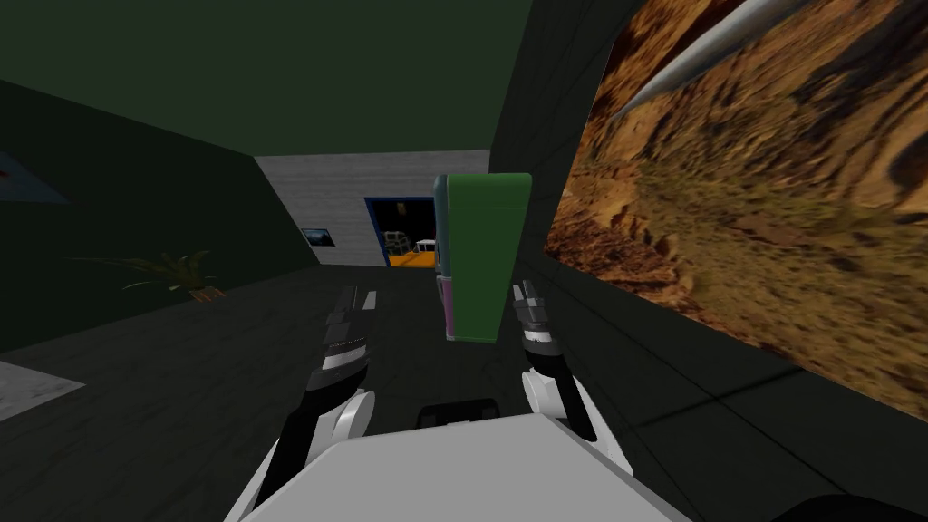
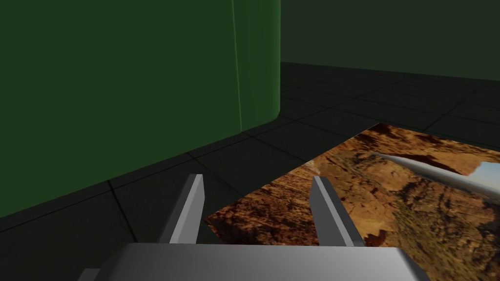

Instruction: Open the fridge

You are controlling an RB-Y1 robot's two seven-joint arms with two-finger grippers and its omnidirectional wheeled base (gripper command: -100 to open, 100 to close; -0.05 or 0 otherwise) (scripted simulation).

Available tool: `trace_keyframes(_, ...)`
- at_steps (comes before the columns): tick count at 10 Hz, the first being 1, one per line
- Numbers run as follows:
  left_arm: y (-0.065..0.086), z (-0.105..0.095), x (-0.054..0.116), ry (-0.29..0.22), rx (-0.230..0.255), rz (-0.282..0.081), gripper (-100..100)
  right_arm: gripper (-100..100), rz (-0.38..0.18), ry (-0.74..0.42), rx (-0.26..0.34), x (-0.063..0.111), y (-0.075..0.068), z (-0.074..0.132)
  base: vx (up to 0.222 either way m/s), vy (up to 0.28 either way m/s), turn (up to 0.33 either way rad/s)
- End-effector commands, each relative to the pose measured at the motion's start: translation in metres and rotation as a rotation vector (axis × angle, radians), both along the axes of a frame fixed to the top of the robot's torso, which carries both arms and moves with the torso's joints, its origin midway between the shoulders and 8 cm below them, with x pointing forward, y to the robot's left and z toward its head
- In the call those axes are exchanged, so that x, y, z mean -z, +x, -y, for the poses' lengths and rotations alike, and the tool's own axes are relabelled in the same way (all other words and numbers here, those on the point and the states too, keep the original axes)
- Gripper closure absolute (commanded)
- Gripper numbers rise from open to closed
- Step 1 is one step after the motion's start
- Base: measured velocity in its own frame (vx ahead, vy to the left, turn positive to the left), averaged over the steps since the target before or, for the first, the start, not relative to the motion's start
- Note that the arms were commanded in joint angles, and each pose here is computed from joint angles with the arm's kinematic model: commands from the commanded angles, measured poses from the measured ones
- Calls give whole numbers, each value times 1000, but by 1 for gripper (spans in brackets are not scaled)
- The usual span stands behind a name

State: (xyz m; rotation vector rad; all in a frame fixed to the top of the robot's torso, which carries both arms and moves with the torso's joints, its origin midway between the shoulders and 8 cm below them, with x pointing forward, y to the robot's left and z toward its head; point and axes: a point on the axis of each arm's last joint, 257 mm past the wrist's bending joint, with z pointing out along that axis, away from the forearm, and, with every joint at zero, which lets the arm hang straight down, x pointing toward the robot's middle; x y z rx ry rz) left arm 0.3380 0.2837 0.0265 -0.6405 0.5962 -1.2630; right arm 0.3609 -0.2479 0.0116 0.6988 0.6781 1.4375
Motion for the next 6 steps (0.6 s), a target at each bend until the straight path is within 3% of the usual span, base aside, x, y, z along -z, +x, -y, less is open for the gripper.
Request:
trace_keyframes(1,0,0,0,0,0,0,0,0,0,0,0,0,0,0,0,0,0)
trace_keyframes(3,0,0,0,0,0,0,0,0,0,0,0,0,0,0,0,0,0)
trace_keyframes(4,0,0,0,0,0,0,0,-100,-27,-88,8,7,5,-6,59,41,-25)
trace_keyframes(6,0,0,0,0,0,-1,0,-100,-60,-192,30,18,11,-10,110,94,-39)
